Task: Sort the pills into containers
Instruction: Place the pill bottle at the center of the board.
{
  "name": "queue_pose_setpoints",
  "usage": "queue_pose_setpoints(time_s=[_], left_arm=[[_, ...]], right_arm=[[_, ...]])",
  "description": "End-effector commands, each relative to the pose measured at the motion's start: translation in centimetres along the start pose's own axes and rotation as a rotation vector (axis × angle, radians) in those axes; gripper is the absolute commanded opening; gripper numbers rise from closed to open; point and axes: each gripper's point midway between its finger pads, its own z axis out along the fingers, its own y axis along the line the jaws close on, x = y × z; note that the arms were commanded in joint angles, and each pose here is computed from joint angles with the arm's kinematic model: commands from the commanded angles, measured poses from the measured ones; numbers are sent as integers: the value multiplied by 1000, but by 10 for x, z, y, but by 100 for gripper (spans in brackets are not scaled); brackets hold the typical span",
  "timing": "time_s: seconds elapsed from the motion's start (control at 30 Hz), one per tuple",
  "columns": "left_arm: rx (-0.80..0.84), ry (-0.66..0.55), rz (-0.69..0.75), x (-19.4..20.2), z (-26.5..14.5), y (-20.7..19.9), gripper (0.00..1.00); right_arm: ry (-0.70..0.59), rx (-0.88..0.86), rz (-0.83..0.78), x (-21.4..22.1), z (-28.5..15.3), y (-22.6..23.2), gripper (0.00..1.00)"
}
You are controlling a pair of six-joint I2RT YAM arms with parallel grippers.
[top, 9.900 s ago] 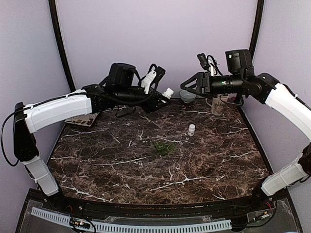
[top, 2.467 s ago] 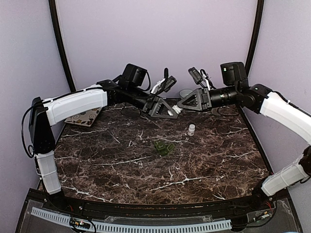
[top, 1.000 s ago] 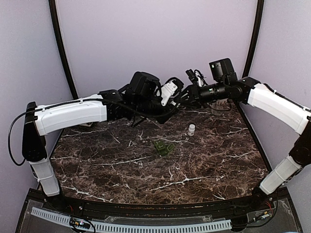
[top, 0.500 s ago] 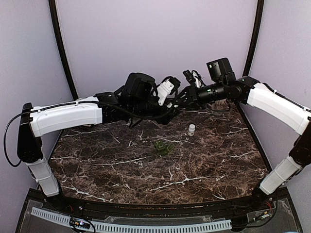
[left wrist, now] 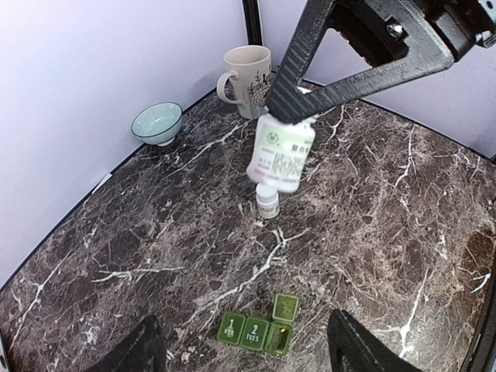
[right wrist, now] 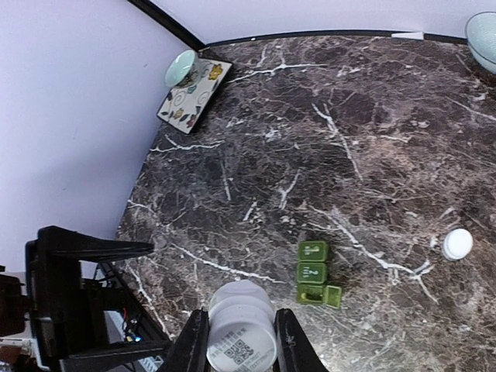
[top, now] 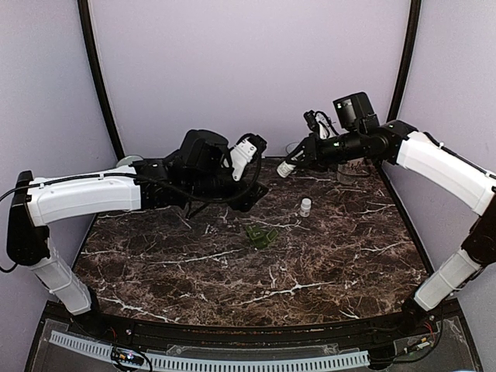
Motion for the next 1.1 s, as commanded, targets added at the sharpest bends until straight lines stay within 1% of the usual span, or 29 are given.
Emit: queue_pose_setpoints(time_s=[0.0,0.23,0.4,0.8,0.83,1.07], left_arm=[[-37,-56,-62,-8,-23,10,73],[-67,-20,-126,21,-29,15,73],[-83,26,-189,48,-26,16,72],[-100,144,-325,120,-11,10,72],[-100,150,-334,124,-10,10,72],[-103,183,-370,143,-5,9,72]], right_arm=[[-48,222,-47,-5,-5,-46,0],[-62,482,-56,9,-11,-112,0],[-18,615,-48,29,-7,-152,0],[-28,795,-43,59,10,-220,2],[-13,809,-41,65,17,-228,2],[-16,846,-36,73,34,-254,2]])
